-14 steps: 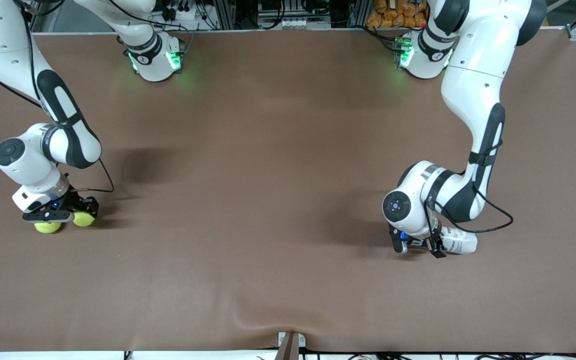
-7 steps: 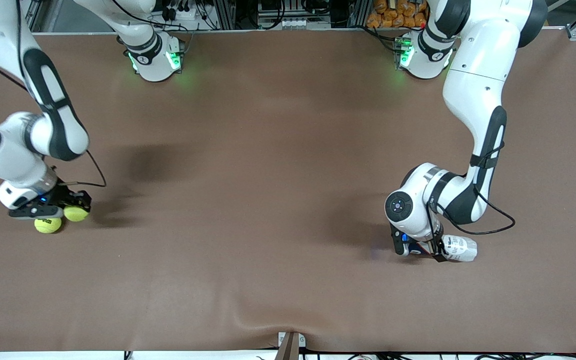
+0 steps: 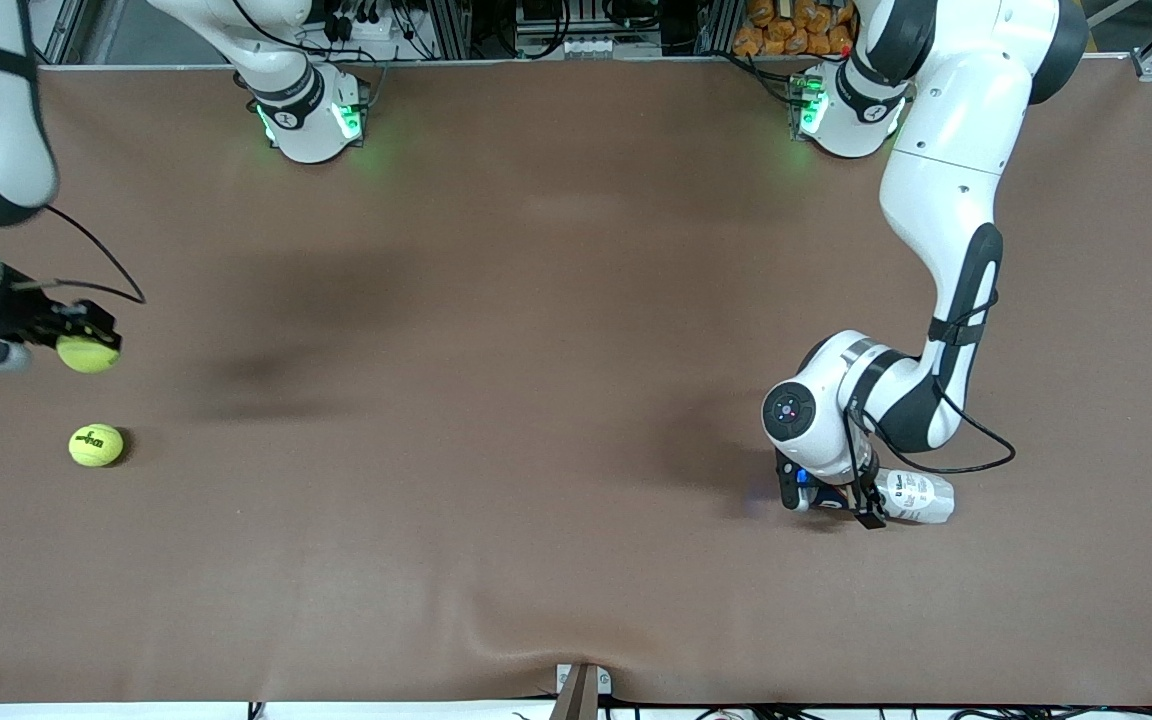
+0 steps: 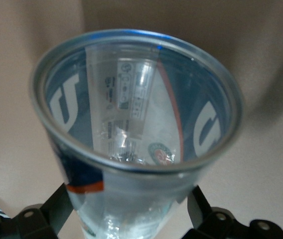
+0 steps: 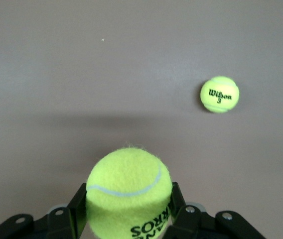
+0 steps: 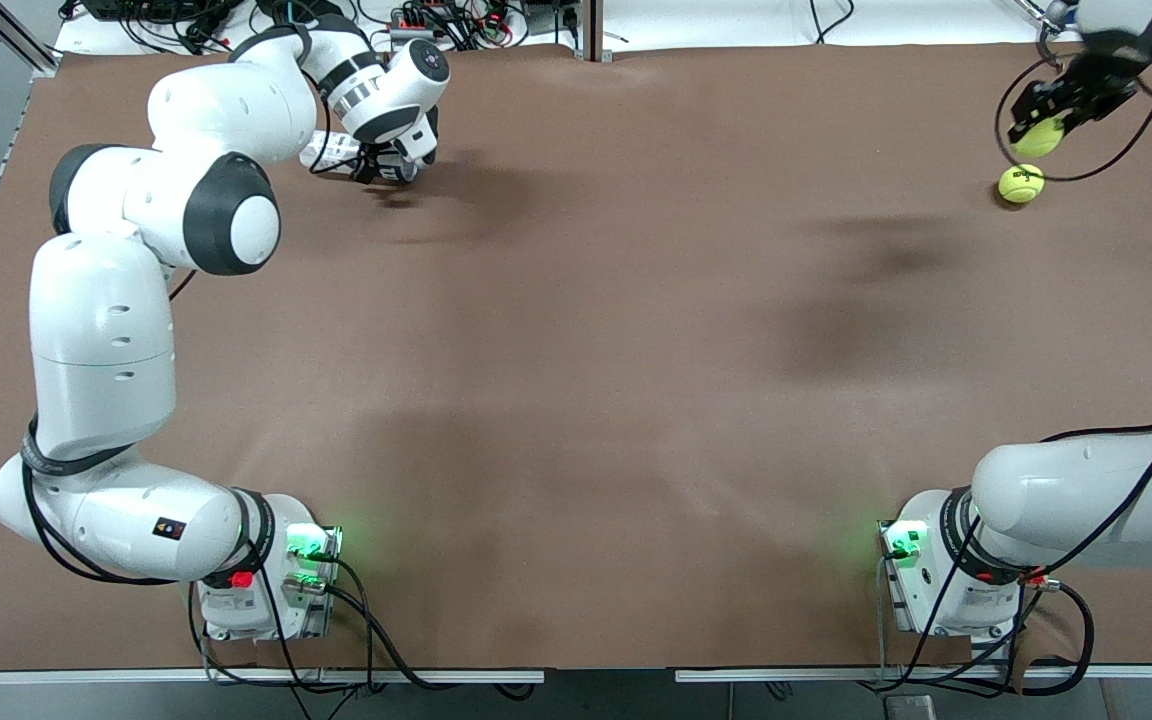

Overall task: Insert tennis ball vertically with right arm
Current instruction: 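Grasp the can with the left gripper while the right gripper grasps a ball, then lift the can upright with the left gripper and carry it to mid-table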

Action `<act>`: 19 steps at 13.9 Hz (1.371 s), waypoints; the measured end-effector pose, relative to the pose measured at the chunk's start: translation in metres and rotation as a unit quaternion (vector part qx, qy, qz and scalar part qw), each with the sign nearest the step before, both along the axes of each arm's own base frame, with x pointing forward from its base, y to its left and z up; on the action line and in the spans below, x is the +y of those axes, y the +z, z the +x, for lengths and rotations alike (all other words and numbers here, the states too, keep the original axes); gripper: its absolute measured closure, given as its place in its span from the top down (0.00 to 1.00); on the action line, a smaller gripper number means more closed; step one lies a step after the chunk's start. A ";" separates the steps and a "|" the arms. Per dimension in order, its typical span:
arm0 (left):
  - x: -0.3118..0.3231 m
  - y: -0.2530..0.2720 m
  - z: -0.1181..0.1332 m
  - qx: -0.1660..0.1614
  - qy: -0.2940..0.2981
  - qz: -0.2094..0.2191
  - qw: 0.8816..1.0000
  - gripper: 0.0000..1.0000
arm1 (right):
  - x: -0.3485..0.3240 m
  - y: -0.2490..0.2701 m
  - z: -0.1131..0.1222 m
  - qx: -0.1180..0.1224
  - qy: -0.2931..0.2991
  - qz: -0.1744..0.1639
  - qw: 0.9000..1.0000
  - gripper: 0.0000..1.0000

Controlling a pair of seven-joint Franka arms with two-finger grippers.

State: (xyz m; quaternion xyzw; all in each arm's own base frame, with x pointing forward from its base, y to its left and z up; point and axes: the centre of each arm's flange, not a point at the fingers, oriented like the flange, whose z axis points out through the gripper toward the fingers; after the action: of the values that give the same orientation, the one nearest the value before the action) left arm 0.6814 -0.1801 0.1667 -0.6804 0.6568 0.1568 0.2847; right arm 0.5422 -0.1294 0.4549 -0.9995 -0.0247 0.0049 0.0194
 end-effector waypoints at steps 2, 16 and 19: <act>-0.001 -0.002 0.000 -0.001 -0.004 -0.003 1.000 1.00 | -0.003 0.031 -0.007 0.023 -0.002 0.007 1.000 0.67; -0.029 0.026 0.009 -0.023 -0.031 -0.019 0.999 0.59 | 0.002 0.170 -0.031 0.047 0.002 0.015 0.999 0.67; -0.077 0.067 -0.003 -0.027 -0.029 -0.077 0.996 0.58 | 0.012 0.170 -0.029 0.047 0.011 0.013 0.999 0.67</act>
State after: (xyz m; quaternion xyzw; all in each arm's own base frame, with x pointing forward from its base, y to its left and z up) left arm 0.6782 -0.2572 0.2333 -0.6848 0.6786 0.0791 0.2535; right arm 0.5133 -0.1177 0.6249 -0.9975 -0.0348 0.0516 0.0337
